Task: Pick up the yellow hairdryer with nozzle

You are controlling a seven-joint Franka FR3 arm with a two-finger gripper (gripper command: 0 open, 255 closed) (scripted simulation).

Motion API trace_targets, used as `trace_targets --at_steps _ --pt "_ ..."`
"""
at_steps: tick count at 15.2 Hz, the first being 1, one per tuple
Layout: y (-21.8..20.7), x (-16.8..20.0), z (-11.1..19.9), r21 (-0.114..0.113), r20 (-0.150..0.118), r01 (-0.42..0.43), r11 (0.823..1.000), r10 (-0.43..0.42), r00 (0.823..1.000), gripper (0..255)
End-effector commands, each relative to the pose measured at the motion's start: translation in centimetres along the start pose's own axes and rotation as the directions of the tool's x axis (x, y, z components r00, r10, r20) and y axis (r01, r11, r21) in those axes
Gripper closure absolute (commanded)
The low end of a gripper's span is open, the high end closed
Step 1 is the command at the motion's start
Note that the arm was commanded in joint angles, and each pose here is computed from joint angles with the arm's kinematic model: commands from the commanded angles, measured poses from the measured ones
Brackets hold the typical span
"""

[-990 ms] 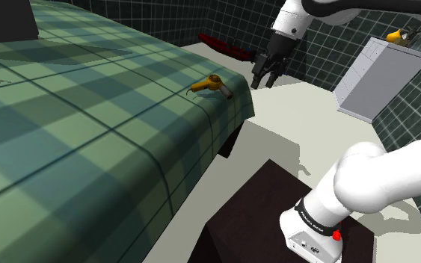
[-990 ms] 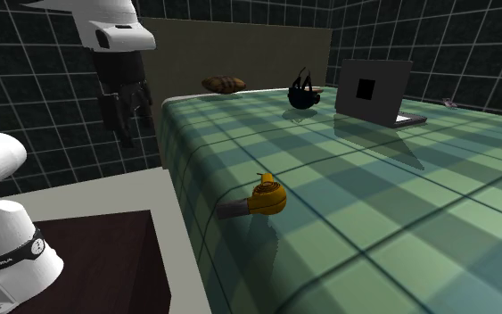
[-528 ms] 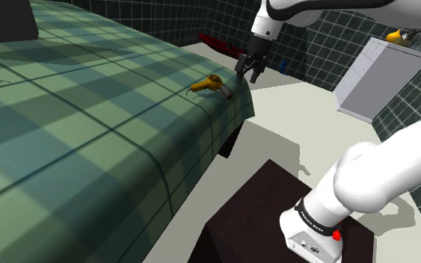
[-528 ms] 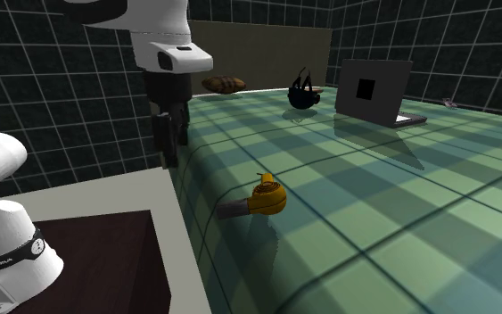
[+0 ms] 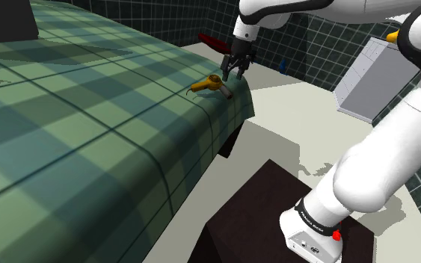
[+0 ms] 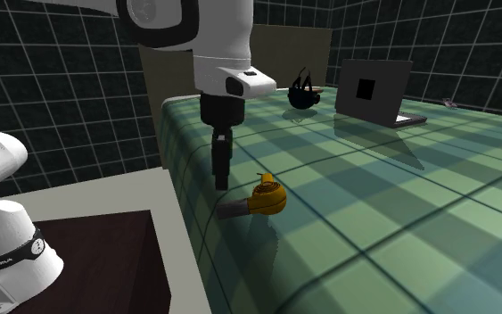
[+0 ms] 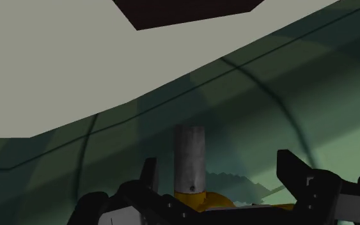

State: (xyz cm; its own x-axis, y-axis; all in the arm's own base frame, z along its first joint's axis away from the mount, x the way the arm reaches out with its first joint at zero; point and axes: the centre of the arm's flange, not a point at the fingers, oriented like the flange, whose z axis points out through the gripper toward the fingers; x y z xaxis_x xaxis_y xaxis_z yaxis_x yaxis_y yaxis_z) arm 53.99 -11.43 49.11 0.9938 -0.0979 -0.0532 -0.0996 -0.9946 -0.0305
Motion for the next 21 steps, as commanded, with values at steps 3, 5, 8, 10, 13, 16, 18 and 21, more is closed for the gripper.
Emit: trace_targets --at_steps 3,5,8,10,13,16,18,21 --pt "1.4 4.6 1.2 -0.016 0.009 0.006 1.0 -0.006 1.0 0" --pt "1.5 4.6 2.3 -0.016 0.009 0.006 1.0 -0.006 1.0 0" --pt "1.5 4.7 3.9 -0.016 0.009 0.006 1.0 -0.006 1.0 0" --pt "1.6 4.8 5.2 -0.016 0.009 0.006 1.0 -0.006 1.0 0" --pt "1.6 4.8 5.2 -0.016 0.009 0.006 1.0 -0.006 1.0 255" --pt "1.6 4.8 5.2 -0.016 0.009 0.006 1.0 -0.006 1.0 255" --pt "1.6 4.8 5.2 -0.016 0.009 0.006 1.0 -0.006 1.0 255" --pt "1.6 4.8 5.2 -0.016 0.009 0.006 1.0 -0.006 1.0 255"
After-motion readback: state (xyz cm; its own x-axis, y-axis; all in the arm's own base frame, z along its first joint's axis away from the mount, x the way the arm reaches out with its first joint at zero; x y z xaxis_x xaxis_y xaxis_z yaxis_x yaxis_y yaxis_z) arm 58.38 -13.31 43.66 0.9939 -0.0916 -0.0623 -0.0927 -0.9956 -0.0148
